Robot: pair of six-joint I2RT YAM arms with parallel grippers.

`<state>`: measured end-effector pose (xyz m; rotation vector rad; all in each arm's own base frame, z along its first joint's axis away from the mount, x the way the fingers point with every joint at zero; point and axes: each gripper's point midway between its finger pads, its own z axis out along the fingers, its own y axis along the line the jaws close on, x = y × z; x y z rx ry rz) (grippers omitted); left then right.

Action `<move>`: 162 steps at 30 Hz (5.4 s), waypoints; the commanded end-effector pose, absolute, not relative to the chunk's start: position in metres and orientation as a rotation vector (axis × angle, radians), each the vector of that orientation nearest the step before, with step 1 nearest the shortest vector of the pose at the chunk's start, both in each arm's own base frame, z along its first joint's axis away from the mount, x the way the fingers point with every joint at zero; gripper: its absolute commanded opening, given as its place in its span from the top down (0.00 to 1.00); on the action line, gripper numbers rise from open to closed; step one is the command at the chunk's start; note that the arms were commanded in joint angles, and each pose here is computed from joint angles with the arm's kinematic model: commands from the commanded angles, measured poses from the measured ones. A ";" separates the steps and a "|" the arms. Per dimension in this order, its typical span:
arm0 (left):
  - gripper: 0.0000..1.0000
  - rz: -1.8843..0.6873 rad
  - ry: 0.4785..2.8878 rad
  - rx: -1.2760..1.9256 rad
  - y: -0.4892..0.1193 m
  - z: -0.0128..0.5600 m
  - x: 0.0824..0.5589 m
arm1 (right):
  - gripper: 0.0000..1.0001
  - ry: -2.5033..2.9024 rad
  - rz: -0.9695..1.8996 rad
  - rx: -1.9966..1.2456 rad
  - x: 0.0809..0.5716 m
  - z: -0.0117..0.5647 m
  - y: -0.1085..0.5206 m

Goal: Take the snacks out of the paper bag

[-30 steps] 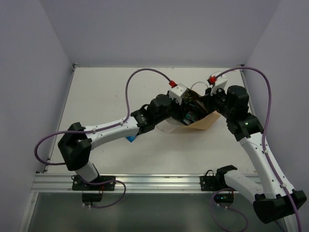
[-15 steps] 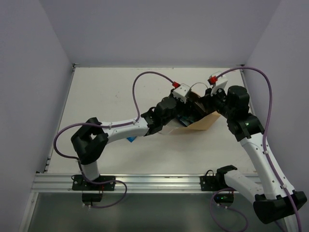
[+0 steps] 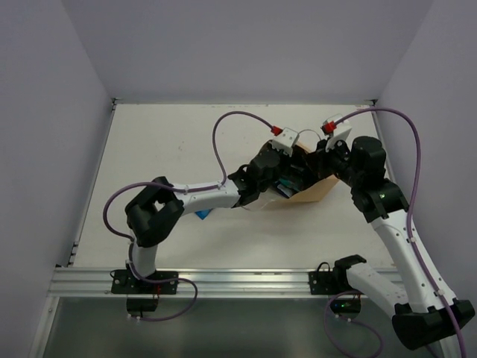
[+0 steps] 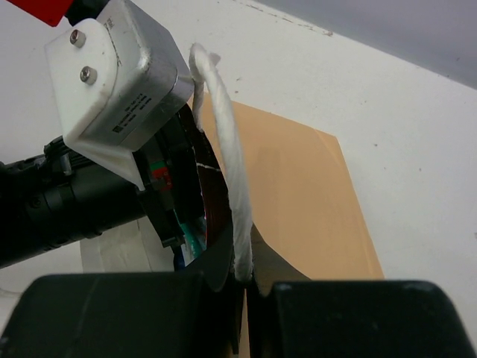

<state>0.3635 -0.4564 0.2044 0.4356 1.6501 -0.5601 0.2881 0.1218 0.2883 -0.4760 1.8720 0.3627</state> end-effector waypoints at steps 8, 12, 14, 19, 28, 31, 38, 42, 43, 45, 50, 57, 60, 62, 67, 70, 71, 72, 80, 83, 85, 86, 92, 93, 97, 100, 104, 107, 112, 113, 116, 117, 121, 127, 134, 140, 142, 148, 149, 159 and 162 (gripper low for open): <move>1.00 -0.546 1.608 0.344 -0.371 0.326 0.324 | 1.00 1.804 0.328 -0.417 0.292 0.306 0.116; 1.00 -0.397 1.670 0.304 -0.294 0.319 0.312 | 1.00 1.803 0.298 -0.409 0.293 0.304 0.111; 1.00 -0.307 1.705 0.224 -0.252 0.303 0.326 | 1.00 1.798 0.291 -0.407 0.293 0.305 0.110; 1.00 -0.229 1.777 0.085 -0.176 0.249 0.357 | 1.00 1.796 0.278 -0.408 0.294 0.306 0.108; 0.54 -0.252 1.918 0.099 -0.172 0.196 0.412 | 1.00 1.809 0.281 -0.412 0.294 0.301 0.109; 0.29 -0.404 1.914 0.139 -0.197 0.212 0.393 | 1.00 1.804 0.278 -0.412 0.293 0.302 0.108; 0.04 -0.731 1.887 0.239 -0.297 0.275 0.309 | 1.00 1.810 0.261 -0.406 0.295 0.299 0.106; 0.17 -0.857 1.898 0.272 -0.347 0.282 0.284 | 1.00 1.810 0.258 -0.404 0.296 0.300 0.106; 0.18 -0.880 1.901 0.305 -0.362 0.281 0.274 | 1.00 1.807 0.258 -0.404 0.295 0.300 0.105; 0.26 -0.892 1.915 0.331 -0.383 0.277 0.272 | 1.00 1.809 0.259 -0.403 0.295 0.299 0.105; 0.38 -0.885 1.972 0.362 -0.412 0.251 0.277 | 1.00 1.803 0.258 -0.401 0.293 0.300 0.105; 0.44 -0.708 2.061 0.355 -0.420 0.188 0.304 | 1.00 1.788 0.267 -0.401 0.288 0.299 0.105; 0.53 -0.688 2.061 0.349 -0.424 0.183 0.311 | 1.00 1.784 0.263 -0.400 0.287 0.298 0.104; 0.63 -0.689 2.045 0.352 -0.426 0.187 0.313 | 1.00 1.781 0.262 -0.401 0.287 0.298 0.104; 1.00 -0.711 1.982 0.355 -0.421 0.221 0.311 | 1.00 1.785 0.258 -0.398 0.287 0.298 0.103; 1.00 -0.693 1.931 0.351 -0.404 0.249 0.307 | 1.00 1.788 0.254 -0.398 0.289 0.297 0.103; 1.00 -0.692 1.901 0.345 -0.395 0.265 0.304 | 1.00 1.788 0.254 -0.398 0.290 0.297 0.103; 1.00 -0.684 1.898 0.340 -0.390 0.268 0.304 | 1.00 1.792 0.254 -0.398 0.291 0.296 0.103; 1.00 -0.599 1.834 0.269 -0.307 0.331 0.301 | 1.00 1.805 0.228 -0.394 0.293 0.295 0.100; 1.00 -0.526 1.822 0.176 -0.249 0.351 0.314 | 1.00 1.808 0.203 -0.382 0.295 0.294 0.096; 1.00 -0.451 1.800 0.110 -0.211 0.364 0.326 | 1.00 1.808 0.196 -0.376 0.296 0.294 0.095; 1.00 -0.415 1.771 0.102 -0.195 0.378 0.325 | 1.00 1.812 0.196 -0.377 0.296 0.293 0.095; 1.00 -0.212 1.719 0.006 -0.134 0.396 0.354 | 1.00 1.813 0.190 -0.379 0.298 0.296 0.094; 1.00 -0.180 1.736 -0.005 -0.125 0.383 0.363 | 1.00 1.810 0.190 -0.382 0.297 0.297 0.095; 1.00 -0.181 1.755 0.015 -0.123 0.354 0.401 | 1.00 1.806 0.179 -0.381 0.297 0.297 0.093; 1.00 -0.203 1.762 0.030 -0.130 0.334 0.434 | 1.00 1.807 0.178 -0.383 0.296 0.297 0.092; 1.00 -0.178 1.715 0.028 -0.124 0.318 0.477 | 1.00 1.807 0.189 -0.391 0.295 0.296 0.094; 1.00 -0.126 1.698 -0.005 -0.101 0.307 0.493 | 1.00 1.808 0.196 -0.397 0.295 0.295 0.096; 0.70 -0.111 1.777 -0.157 -0.065 0.265 0.473 | 1.00 1.804 0.196 -0.412 0.293 0.294 0.096; 0.62 -0.118 1.794 -0.161 -0.064 0.257 0.465 | 1.00 1.805 0.195 -0.416 0.293 0.293 0.097; 0.28 -0.230 1.875 -0.131 -0.080 0.233 0.433 | 1.00 1.792 0.211 -0.443 0.290 0.295 0.100; 0.23 -0.257 1.894 -0.123 -0.085 0.230 0.425 | 1.00 1.785 0.213 -0.448 0.289 0.297 0.101; 0.21 -0.442 1.937 -0.043 -0.128 0.252 0.385 | 1.00 1.772 0.221 -0.473 0.288 0.303 0.106; 0.27 -0.780 1.904 0.096 -0.248 0.300 0.329 | 1.00 1.776 0.211 -0.524 0.286 0.300 0.116; 0.28 -1.013 1.959 0.181 -0.351 0.300 0.298 | 1.00 1.791 0.234 -0.564 0.280 0.300 0.128; 0.31 -1.126 2.037 0.120 -0.392 0.272 0.282 | 1.00 1.807 0.257 -0.535 0.275 0.300 0.134; 0.31 -1.140 2.067 0.072 -0.396 0.258 0.283 | 1.00 1.810 0.264 -0.525 0.275 0.300 0.135; 0.30 -1.155 2.022 -0.029 -0.411 0.248 0.304 | 1.00 1.829 0.305 -0.519 0.272 0.295 0.145; 0.30 -1.158 2.013 -0.041 -0.414 0.249 0.307 | 1.00 1.828 0.315 -0.514 0.271 0.295 0.147; 0.30 -1.129 2.066 -0.176 -0.436 0.208 0.334 | 1.00 1.835 0.405 -0.484 0.264 0.295 0.160; 0.30 -1.114 2.050 -0.198 -0.438 0.206 0.342 | 1.00 1.841 0.417 -0.491 0.262 0.291 0.162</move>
